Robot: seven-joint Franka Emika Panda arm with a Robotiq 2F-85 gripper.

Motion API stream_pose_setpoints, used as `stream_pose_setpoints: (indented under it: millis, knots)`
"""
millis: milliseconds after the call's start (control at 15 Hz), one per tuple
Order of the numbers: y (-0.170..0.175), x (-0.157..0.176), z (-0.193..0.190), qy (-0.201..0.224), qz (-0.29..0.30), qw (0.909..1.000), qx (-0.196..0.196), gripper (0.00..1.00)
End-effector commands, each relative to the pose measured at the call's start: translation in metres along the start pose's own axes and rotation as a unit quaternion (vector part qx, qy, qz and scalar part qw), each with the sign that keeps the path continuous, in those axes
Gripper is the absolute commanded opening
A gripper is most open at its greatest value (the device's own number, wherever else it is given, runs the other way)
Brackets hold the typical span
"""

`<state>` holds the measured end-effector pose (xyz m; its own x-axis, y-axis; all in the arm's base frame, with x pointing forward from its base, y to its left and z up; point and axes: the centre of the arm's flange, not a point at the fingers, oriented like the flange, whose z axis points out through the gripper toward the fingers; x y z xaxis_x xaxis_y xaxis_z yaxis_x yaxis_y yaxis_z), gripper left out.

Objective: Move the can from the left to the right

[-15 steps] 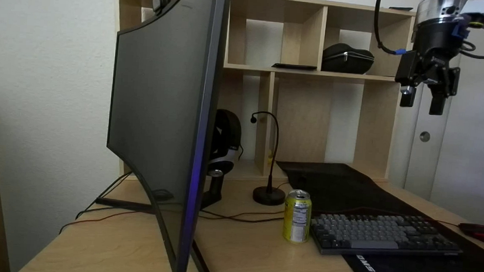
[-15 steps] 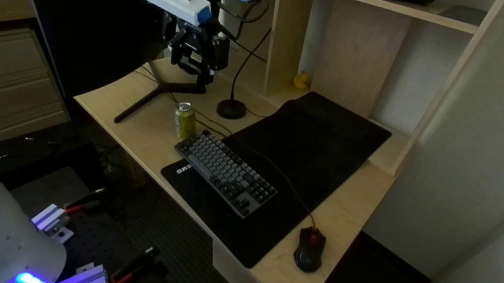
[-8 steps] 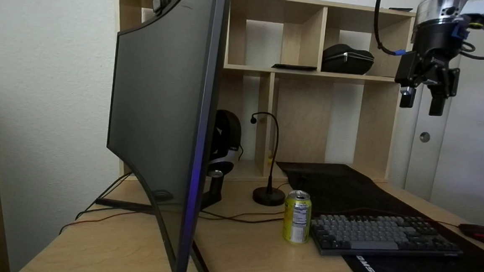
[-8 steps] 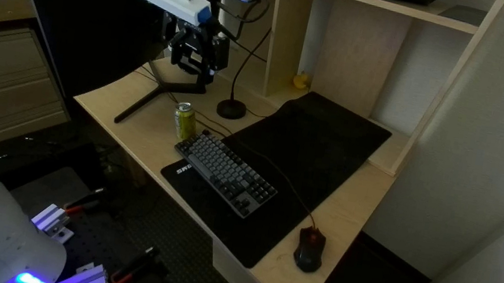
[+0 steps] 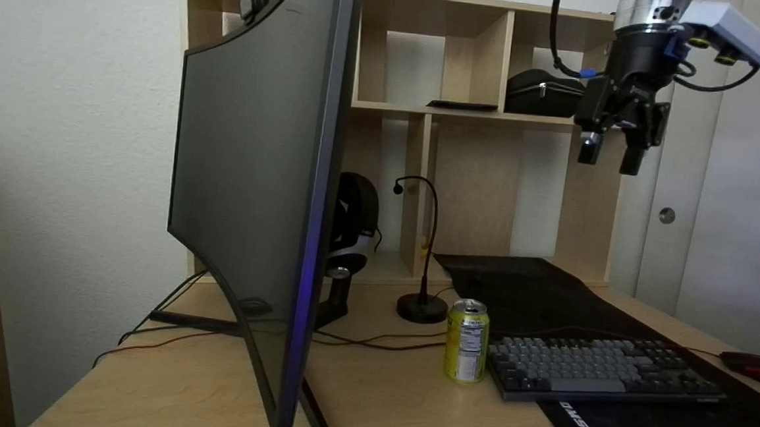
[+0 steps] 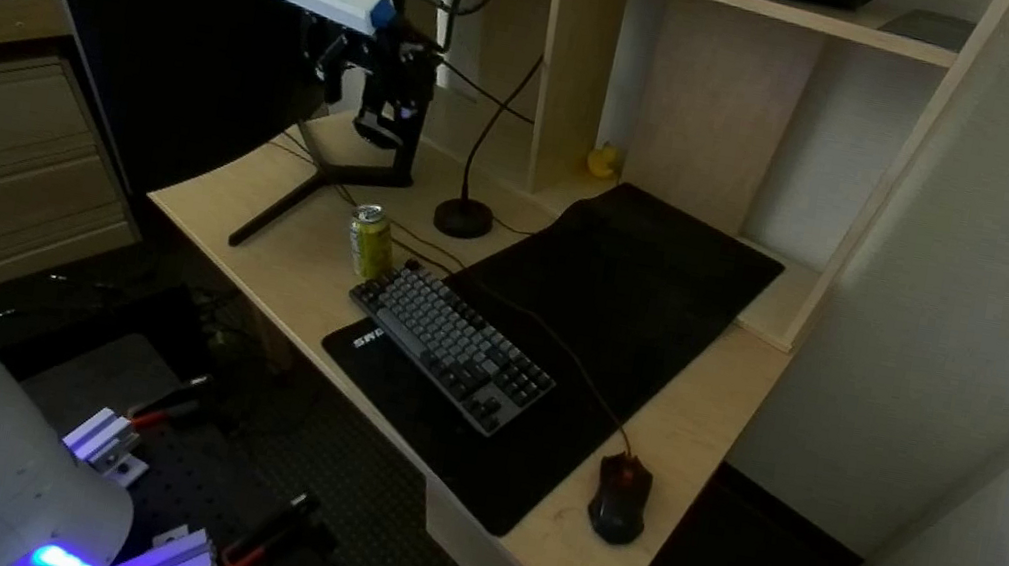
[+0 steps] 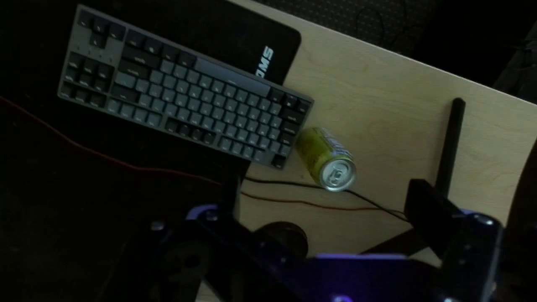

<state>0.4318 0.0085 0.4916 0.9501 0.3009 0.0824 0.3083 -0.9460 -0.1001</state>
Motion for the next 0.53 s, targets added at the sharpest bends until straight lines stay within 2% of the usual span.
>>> stream_pose_setpoints:
  millis: [0,67,267,333,467]
  knots:
    - [-0.045,-0.004,0.000,0.046,-0.030,0.9985,0.001,1.00]
    - [-0.031,0.005,-0.002,0.025,-0.023,0.9994,0.000,1.00]
    - [-0.046,0.003,-0.006,0.034,-0.032,0.9989,-0.003,1.00]
    - [-0.044,0.007,0.008,0.015,-0.034,0.9993,-0.007,1.00]
    - [-0.064,0.013,0.047,-0.006,-0.055,0.9985,-0.001,1.00]
